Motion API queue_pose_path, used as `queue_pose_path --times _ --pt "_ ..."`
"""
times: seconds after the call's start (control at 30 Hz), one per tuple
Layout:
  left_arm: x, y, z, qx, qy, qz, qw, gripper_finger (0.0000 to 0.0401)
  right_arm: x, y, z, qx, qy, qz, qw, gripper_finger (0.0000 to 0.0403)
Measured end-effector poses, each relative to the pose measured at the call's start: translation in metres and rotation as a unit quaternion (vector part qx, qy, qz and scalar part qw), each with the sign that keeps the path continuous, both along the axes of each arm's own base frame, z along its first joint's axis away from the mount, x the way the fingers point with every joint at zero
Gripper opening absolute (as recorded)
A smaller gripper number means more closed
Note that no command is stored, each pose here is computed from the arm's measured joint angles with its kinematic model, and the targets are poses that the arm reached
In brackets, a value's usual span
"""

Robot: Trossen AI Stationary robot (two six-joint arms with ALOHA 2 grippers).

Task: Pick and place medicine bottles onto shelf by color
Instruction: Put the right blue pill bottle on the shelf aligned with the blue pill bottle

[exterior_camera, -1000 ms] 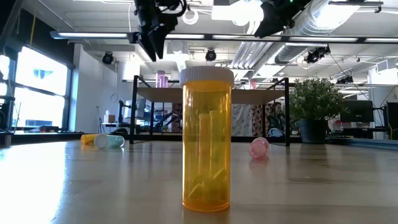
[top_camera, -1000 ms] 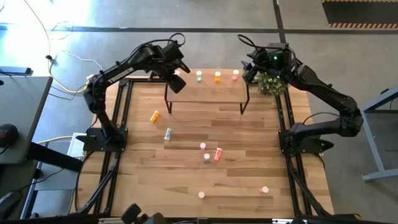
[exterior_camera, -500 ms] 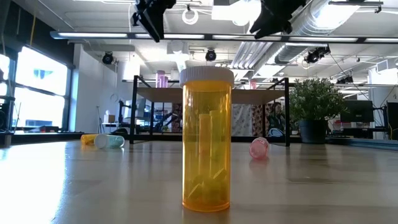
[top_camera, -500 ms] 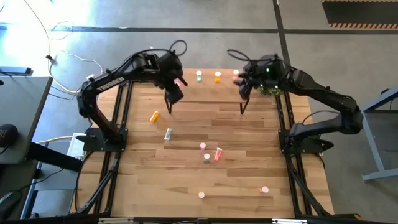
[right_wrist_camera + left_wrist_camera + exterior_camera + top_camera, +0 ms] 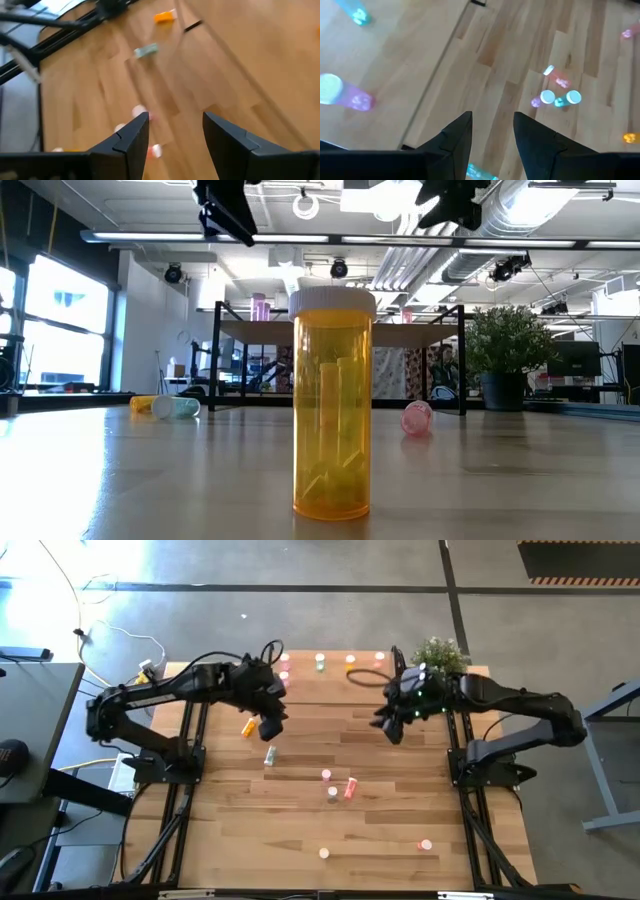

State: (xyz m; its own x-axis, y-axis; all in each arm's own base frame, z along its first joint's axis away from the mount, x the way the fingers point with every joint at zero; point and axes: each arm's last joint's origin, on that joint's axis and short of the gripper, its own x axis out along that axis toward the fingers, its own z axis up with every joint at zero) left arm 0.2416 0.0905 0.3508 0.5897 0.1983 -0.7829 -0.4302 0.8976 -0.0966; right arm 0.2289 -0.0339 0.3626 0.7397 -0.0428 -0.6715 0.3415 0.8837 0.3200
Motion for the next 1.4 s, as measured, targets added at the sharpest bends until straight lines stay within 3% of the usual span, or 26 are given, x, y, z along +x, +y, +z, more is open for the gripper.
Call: queue_pose_path --times 0.43,0.8,1.1,1.4 --pt "-0.028 -0.03 -0.019 -0.03 -0.079 -0.036 0.996 0.0134 0.026 0.06 -0.024 0.002 0.05 0.017 0.999 0.0189" --pt "-0.037 -0.038 -0.017 0.021 -0.11 -0.032 0.993 0.0133 0.067 0.104 -0.068 -0.044 0.098 0.097 0.989 0.019" --pt "-0.039 -0.038 -0.016 0.022 -0.111 -0.034 0.993 0.0133 0.104 0.121 -0.109 -0.063 0.1 0.134 0.984 0.019" --pt "-0.039 -0.038 -0.016 0.022 -0.11 -0.034 0.993 0.0133 0.125 0.126 -0.144 -0.067 0.12 0.137 0.981 0.019"
